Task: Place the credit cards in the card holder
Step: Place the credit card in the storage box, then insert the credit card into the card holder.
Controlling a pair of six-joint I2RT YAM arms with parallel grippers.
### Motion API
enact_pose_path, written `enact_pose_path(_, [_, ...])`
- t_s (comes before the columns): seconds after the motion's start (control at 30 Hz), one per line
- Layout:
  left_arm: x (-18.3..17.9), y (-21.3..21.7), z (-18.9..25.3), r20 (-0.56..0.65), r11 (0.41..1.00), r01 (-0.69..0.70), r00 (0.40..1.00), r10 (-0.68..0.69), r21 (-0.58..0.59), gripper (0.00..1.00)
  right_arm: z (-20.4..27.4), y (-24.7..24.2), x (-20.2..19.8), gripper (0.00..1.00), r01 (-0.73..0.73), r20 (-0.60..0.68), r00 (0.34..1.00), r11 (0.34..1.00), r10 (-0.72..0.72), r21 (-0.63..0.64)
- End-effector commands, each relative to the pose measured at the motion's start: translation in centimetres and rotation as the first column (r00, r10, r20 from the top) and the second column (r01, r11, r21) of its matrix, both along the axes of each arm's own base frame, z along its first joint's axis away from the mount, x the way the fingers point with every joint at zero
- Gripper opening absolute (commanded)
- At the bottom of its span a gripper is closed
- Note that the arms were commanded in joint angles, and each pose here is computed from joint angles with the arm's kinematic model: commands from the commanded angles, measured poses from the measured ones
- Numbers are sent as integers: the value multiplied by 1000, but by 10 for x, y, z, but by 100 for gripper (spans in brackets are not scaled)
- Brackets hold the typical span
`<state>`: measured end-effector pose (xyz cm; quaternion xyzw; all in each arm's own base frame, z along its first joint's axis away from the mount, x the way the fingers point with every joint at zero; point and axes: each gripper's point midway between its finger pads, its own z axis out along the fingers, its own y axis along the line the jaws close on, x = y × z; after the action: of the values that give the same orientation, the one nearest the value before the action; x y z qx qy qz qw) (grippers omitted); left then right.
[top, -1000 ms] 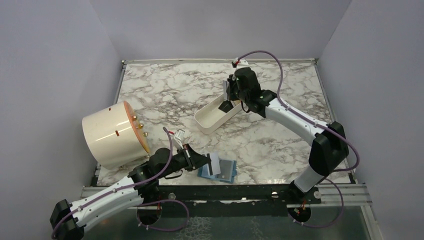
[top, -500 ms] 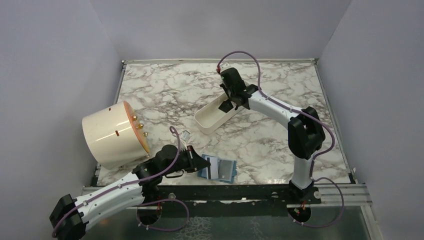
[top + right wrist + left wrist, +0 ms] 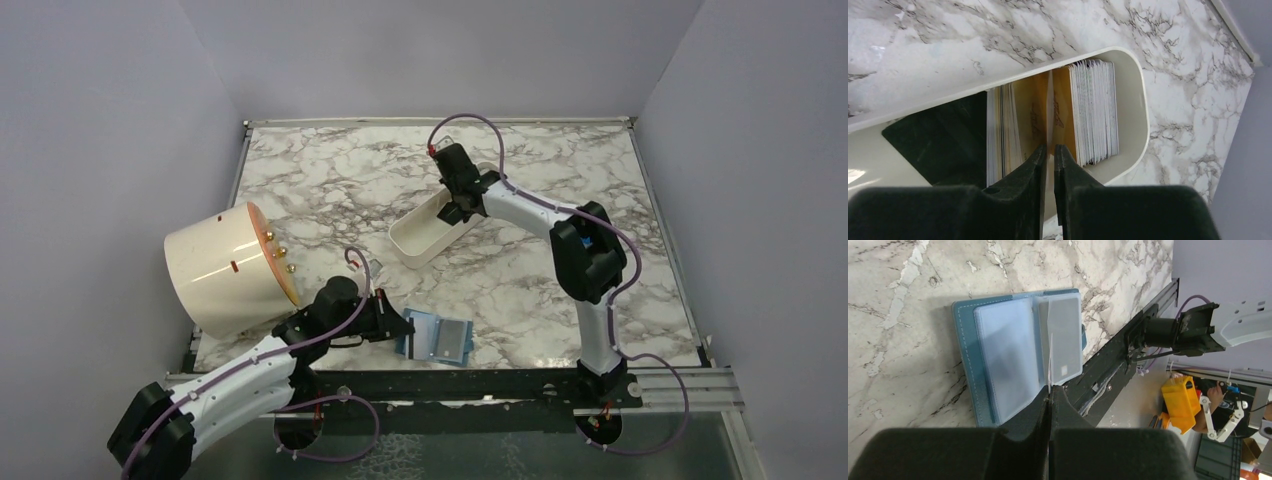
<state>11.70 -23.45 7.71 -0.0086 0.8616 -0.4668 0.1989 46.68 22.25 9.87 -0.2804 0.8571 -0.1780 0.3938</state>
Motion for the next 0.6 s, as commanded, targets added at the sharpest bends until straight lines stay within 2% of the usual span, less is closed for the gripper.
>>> enact_pose_path(0.0, [-1,-10,21,63,995,85,995,-82,-45,0,11,-5,11,19,38,15,999,999,-38,-6])
enact_pose_path(0.1, [0,-13,21,62,994,95,994,-92,-48,0,20,-2,1,33,37,-17,999,998,-36,50])
enact_pose_path(0.17, [1,-16,22,69,993,104,993,-100,-56,0,25,-3,-9,38,49,-40,998,995,-46,86])
enact_pose_path(0.27, [3,-18,24,80,992,119,990,-115,-53,0,36,-7,-27,39,86,-69,995,986,-77,141])
enact_pose_path(0.37, [6,-21,25,89,991,124,989,-120,-44,0,45,-4,-52,39,106,-125,989,963,-76,250])
enact_pose_path(0.57, [8,-25,23,84,988,153,985,-149,-35,0,54,8,-115,39,125,-232,973,859,-7,497])
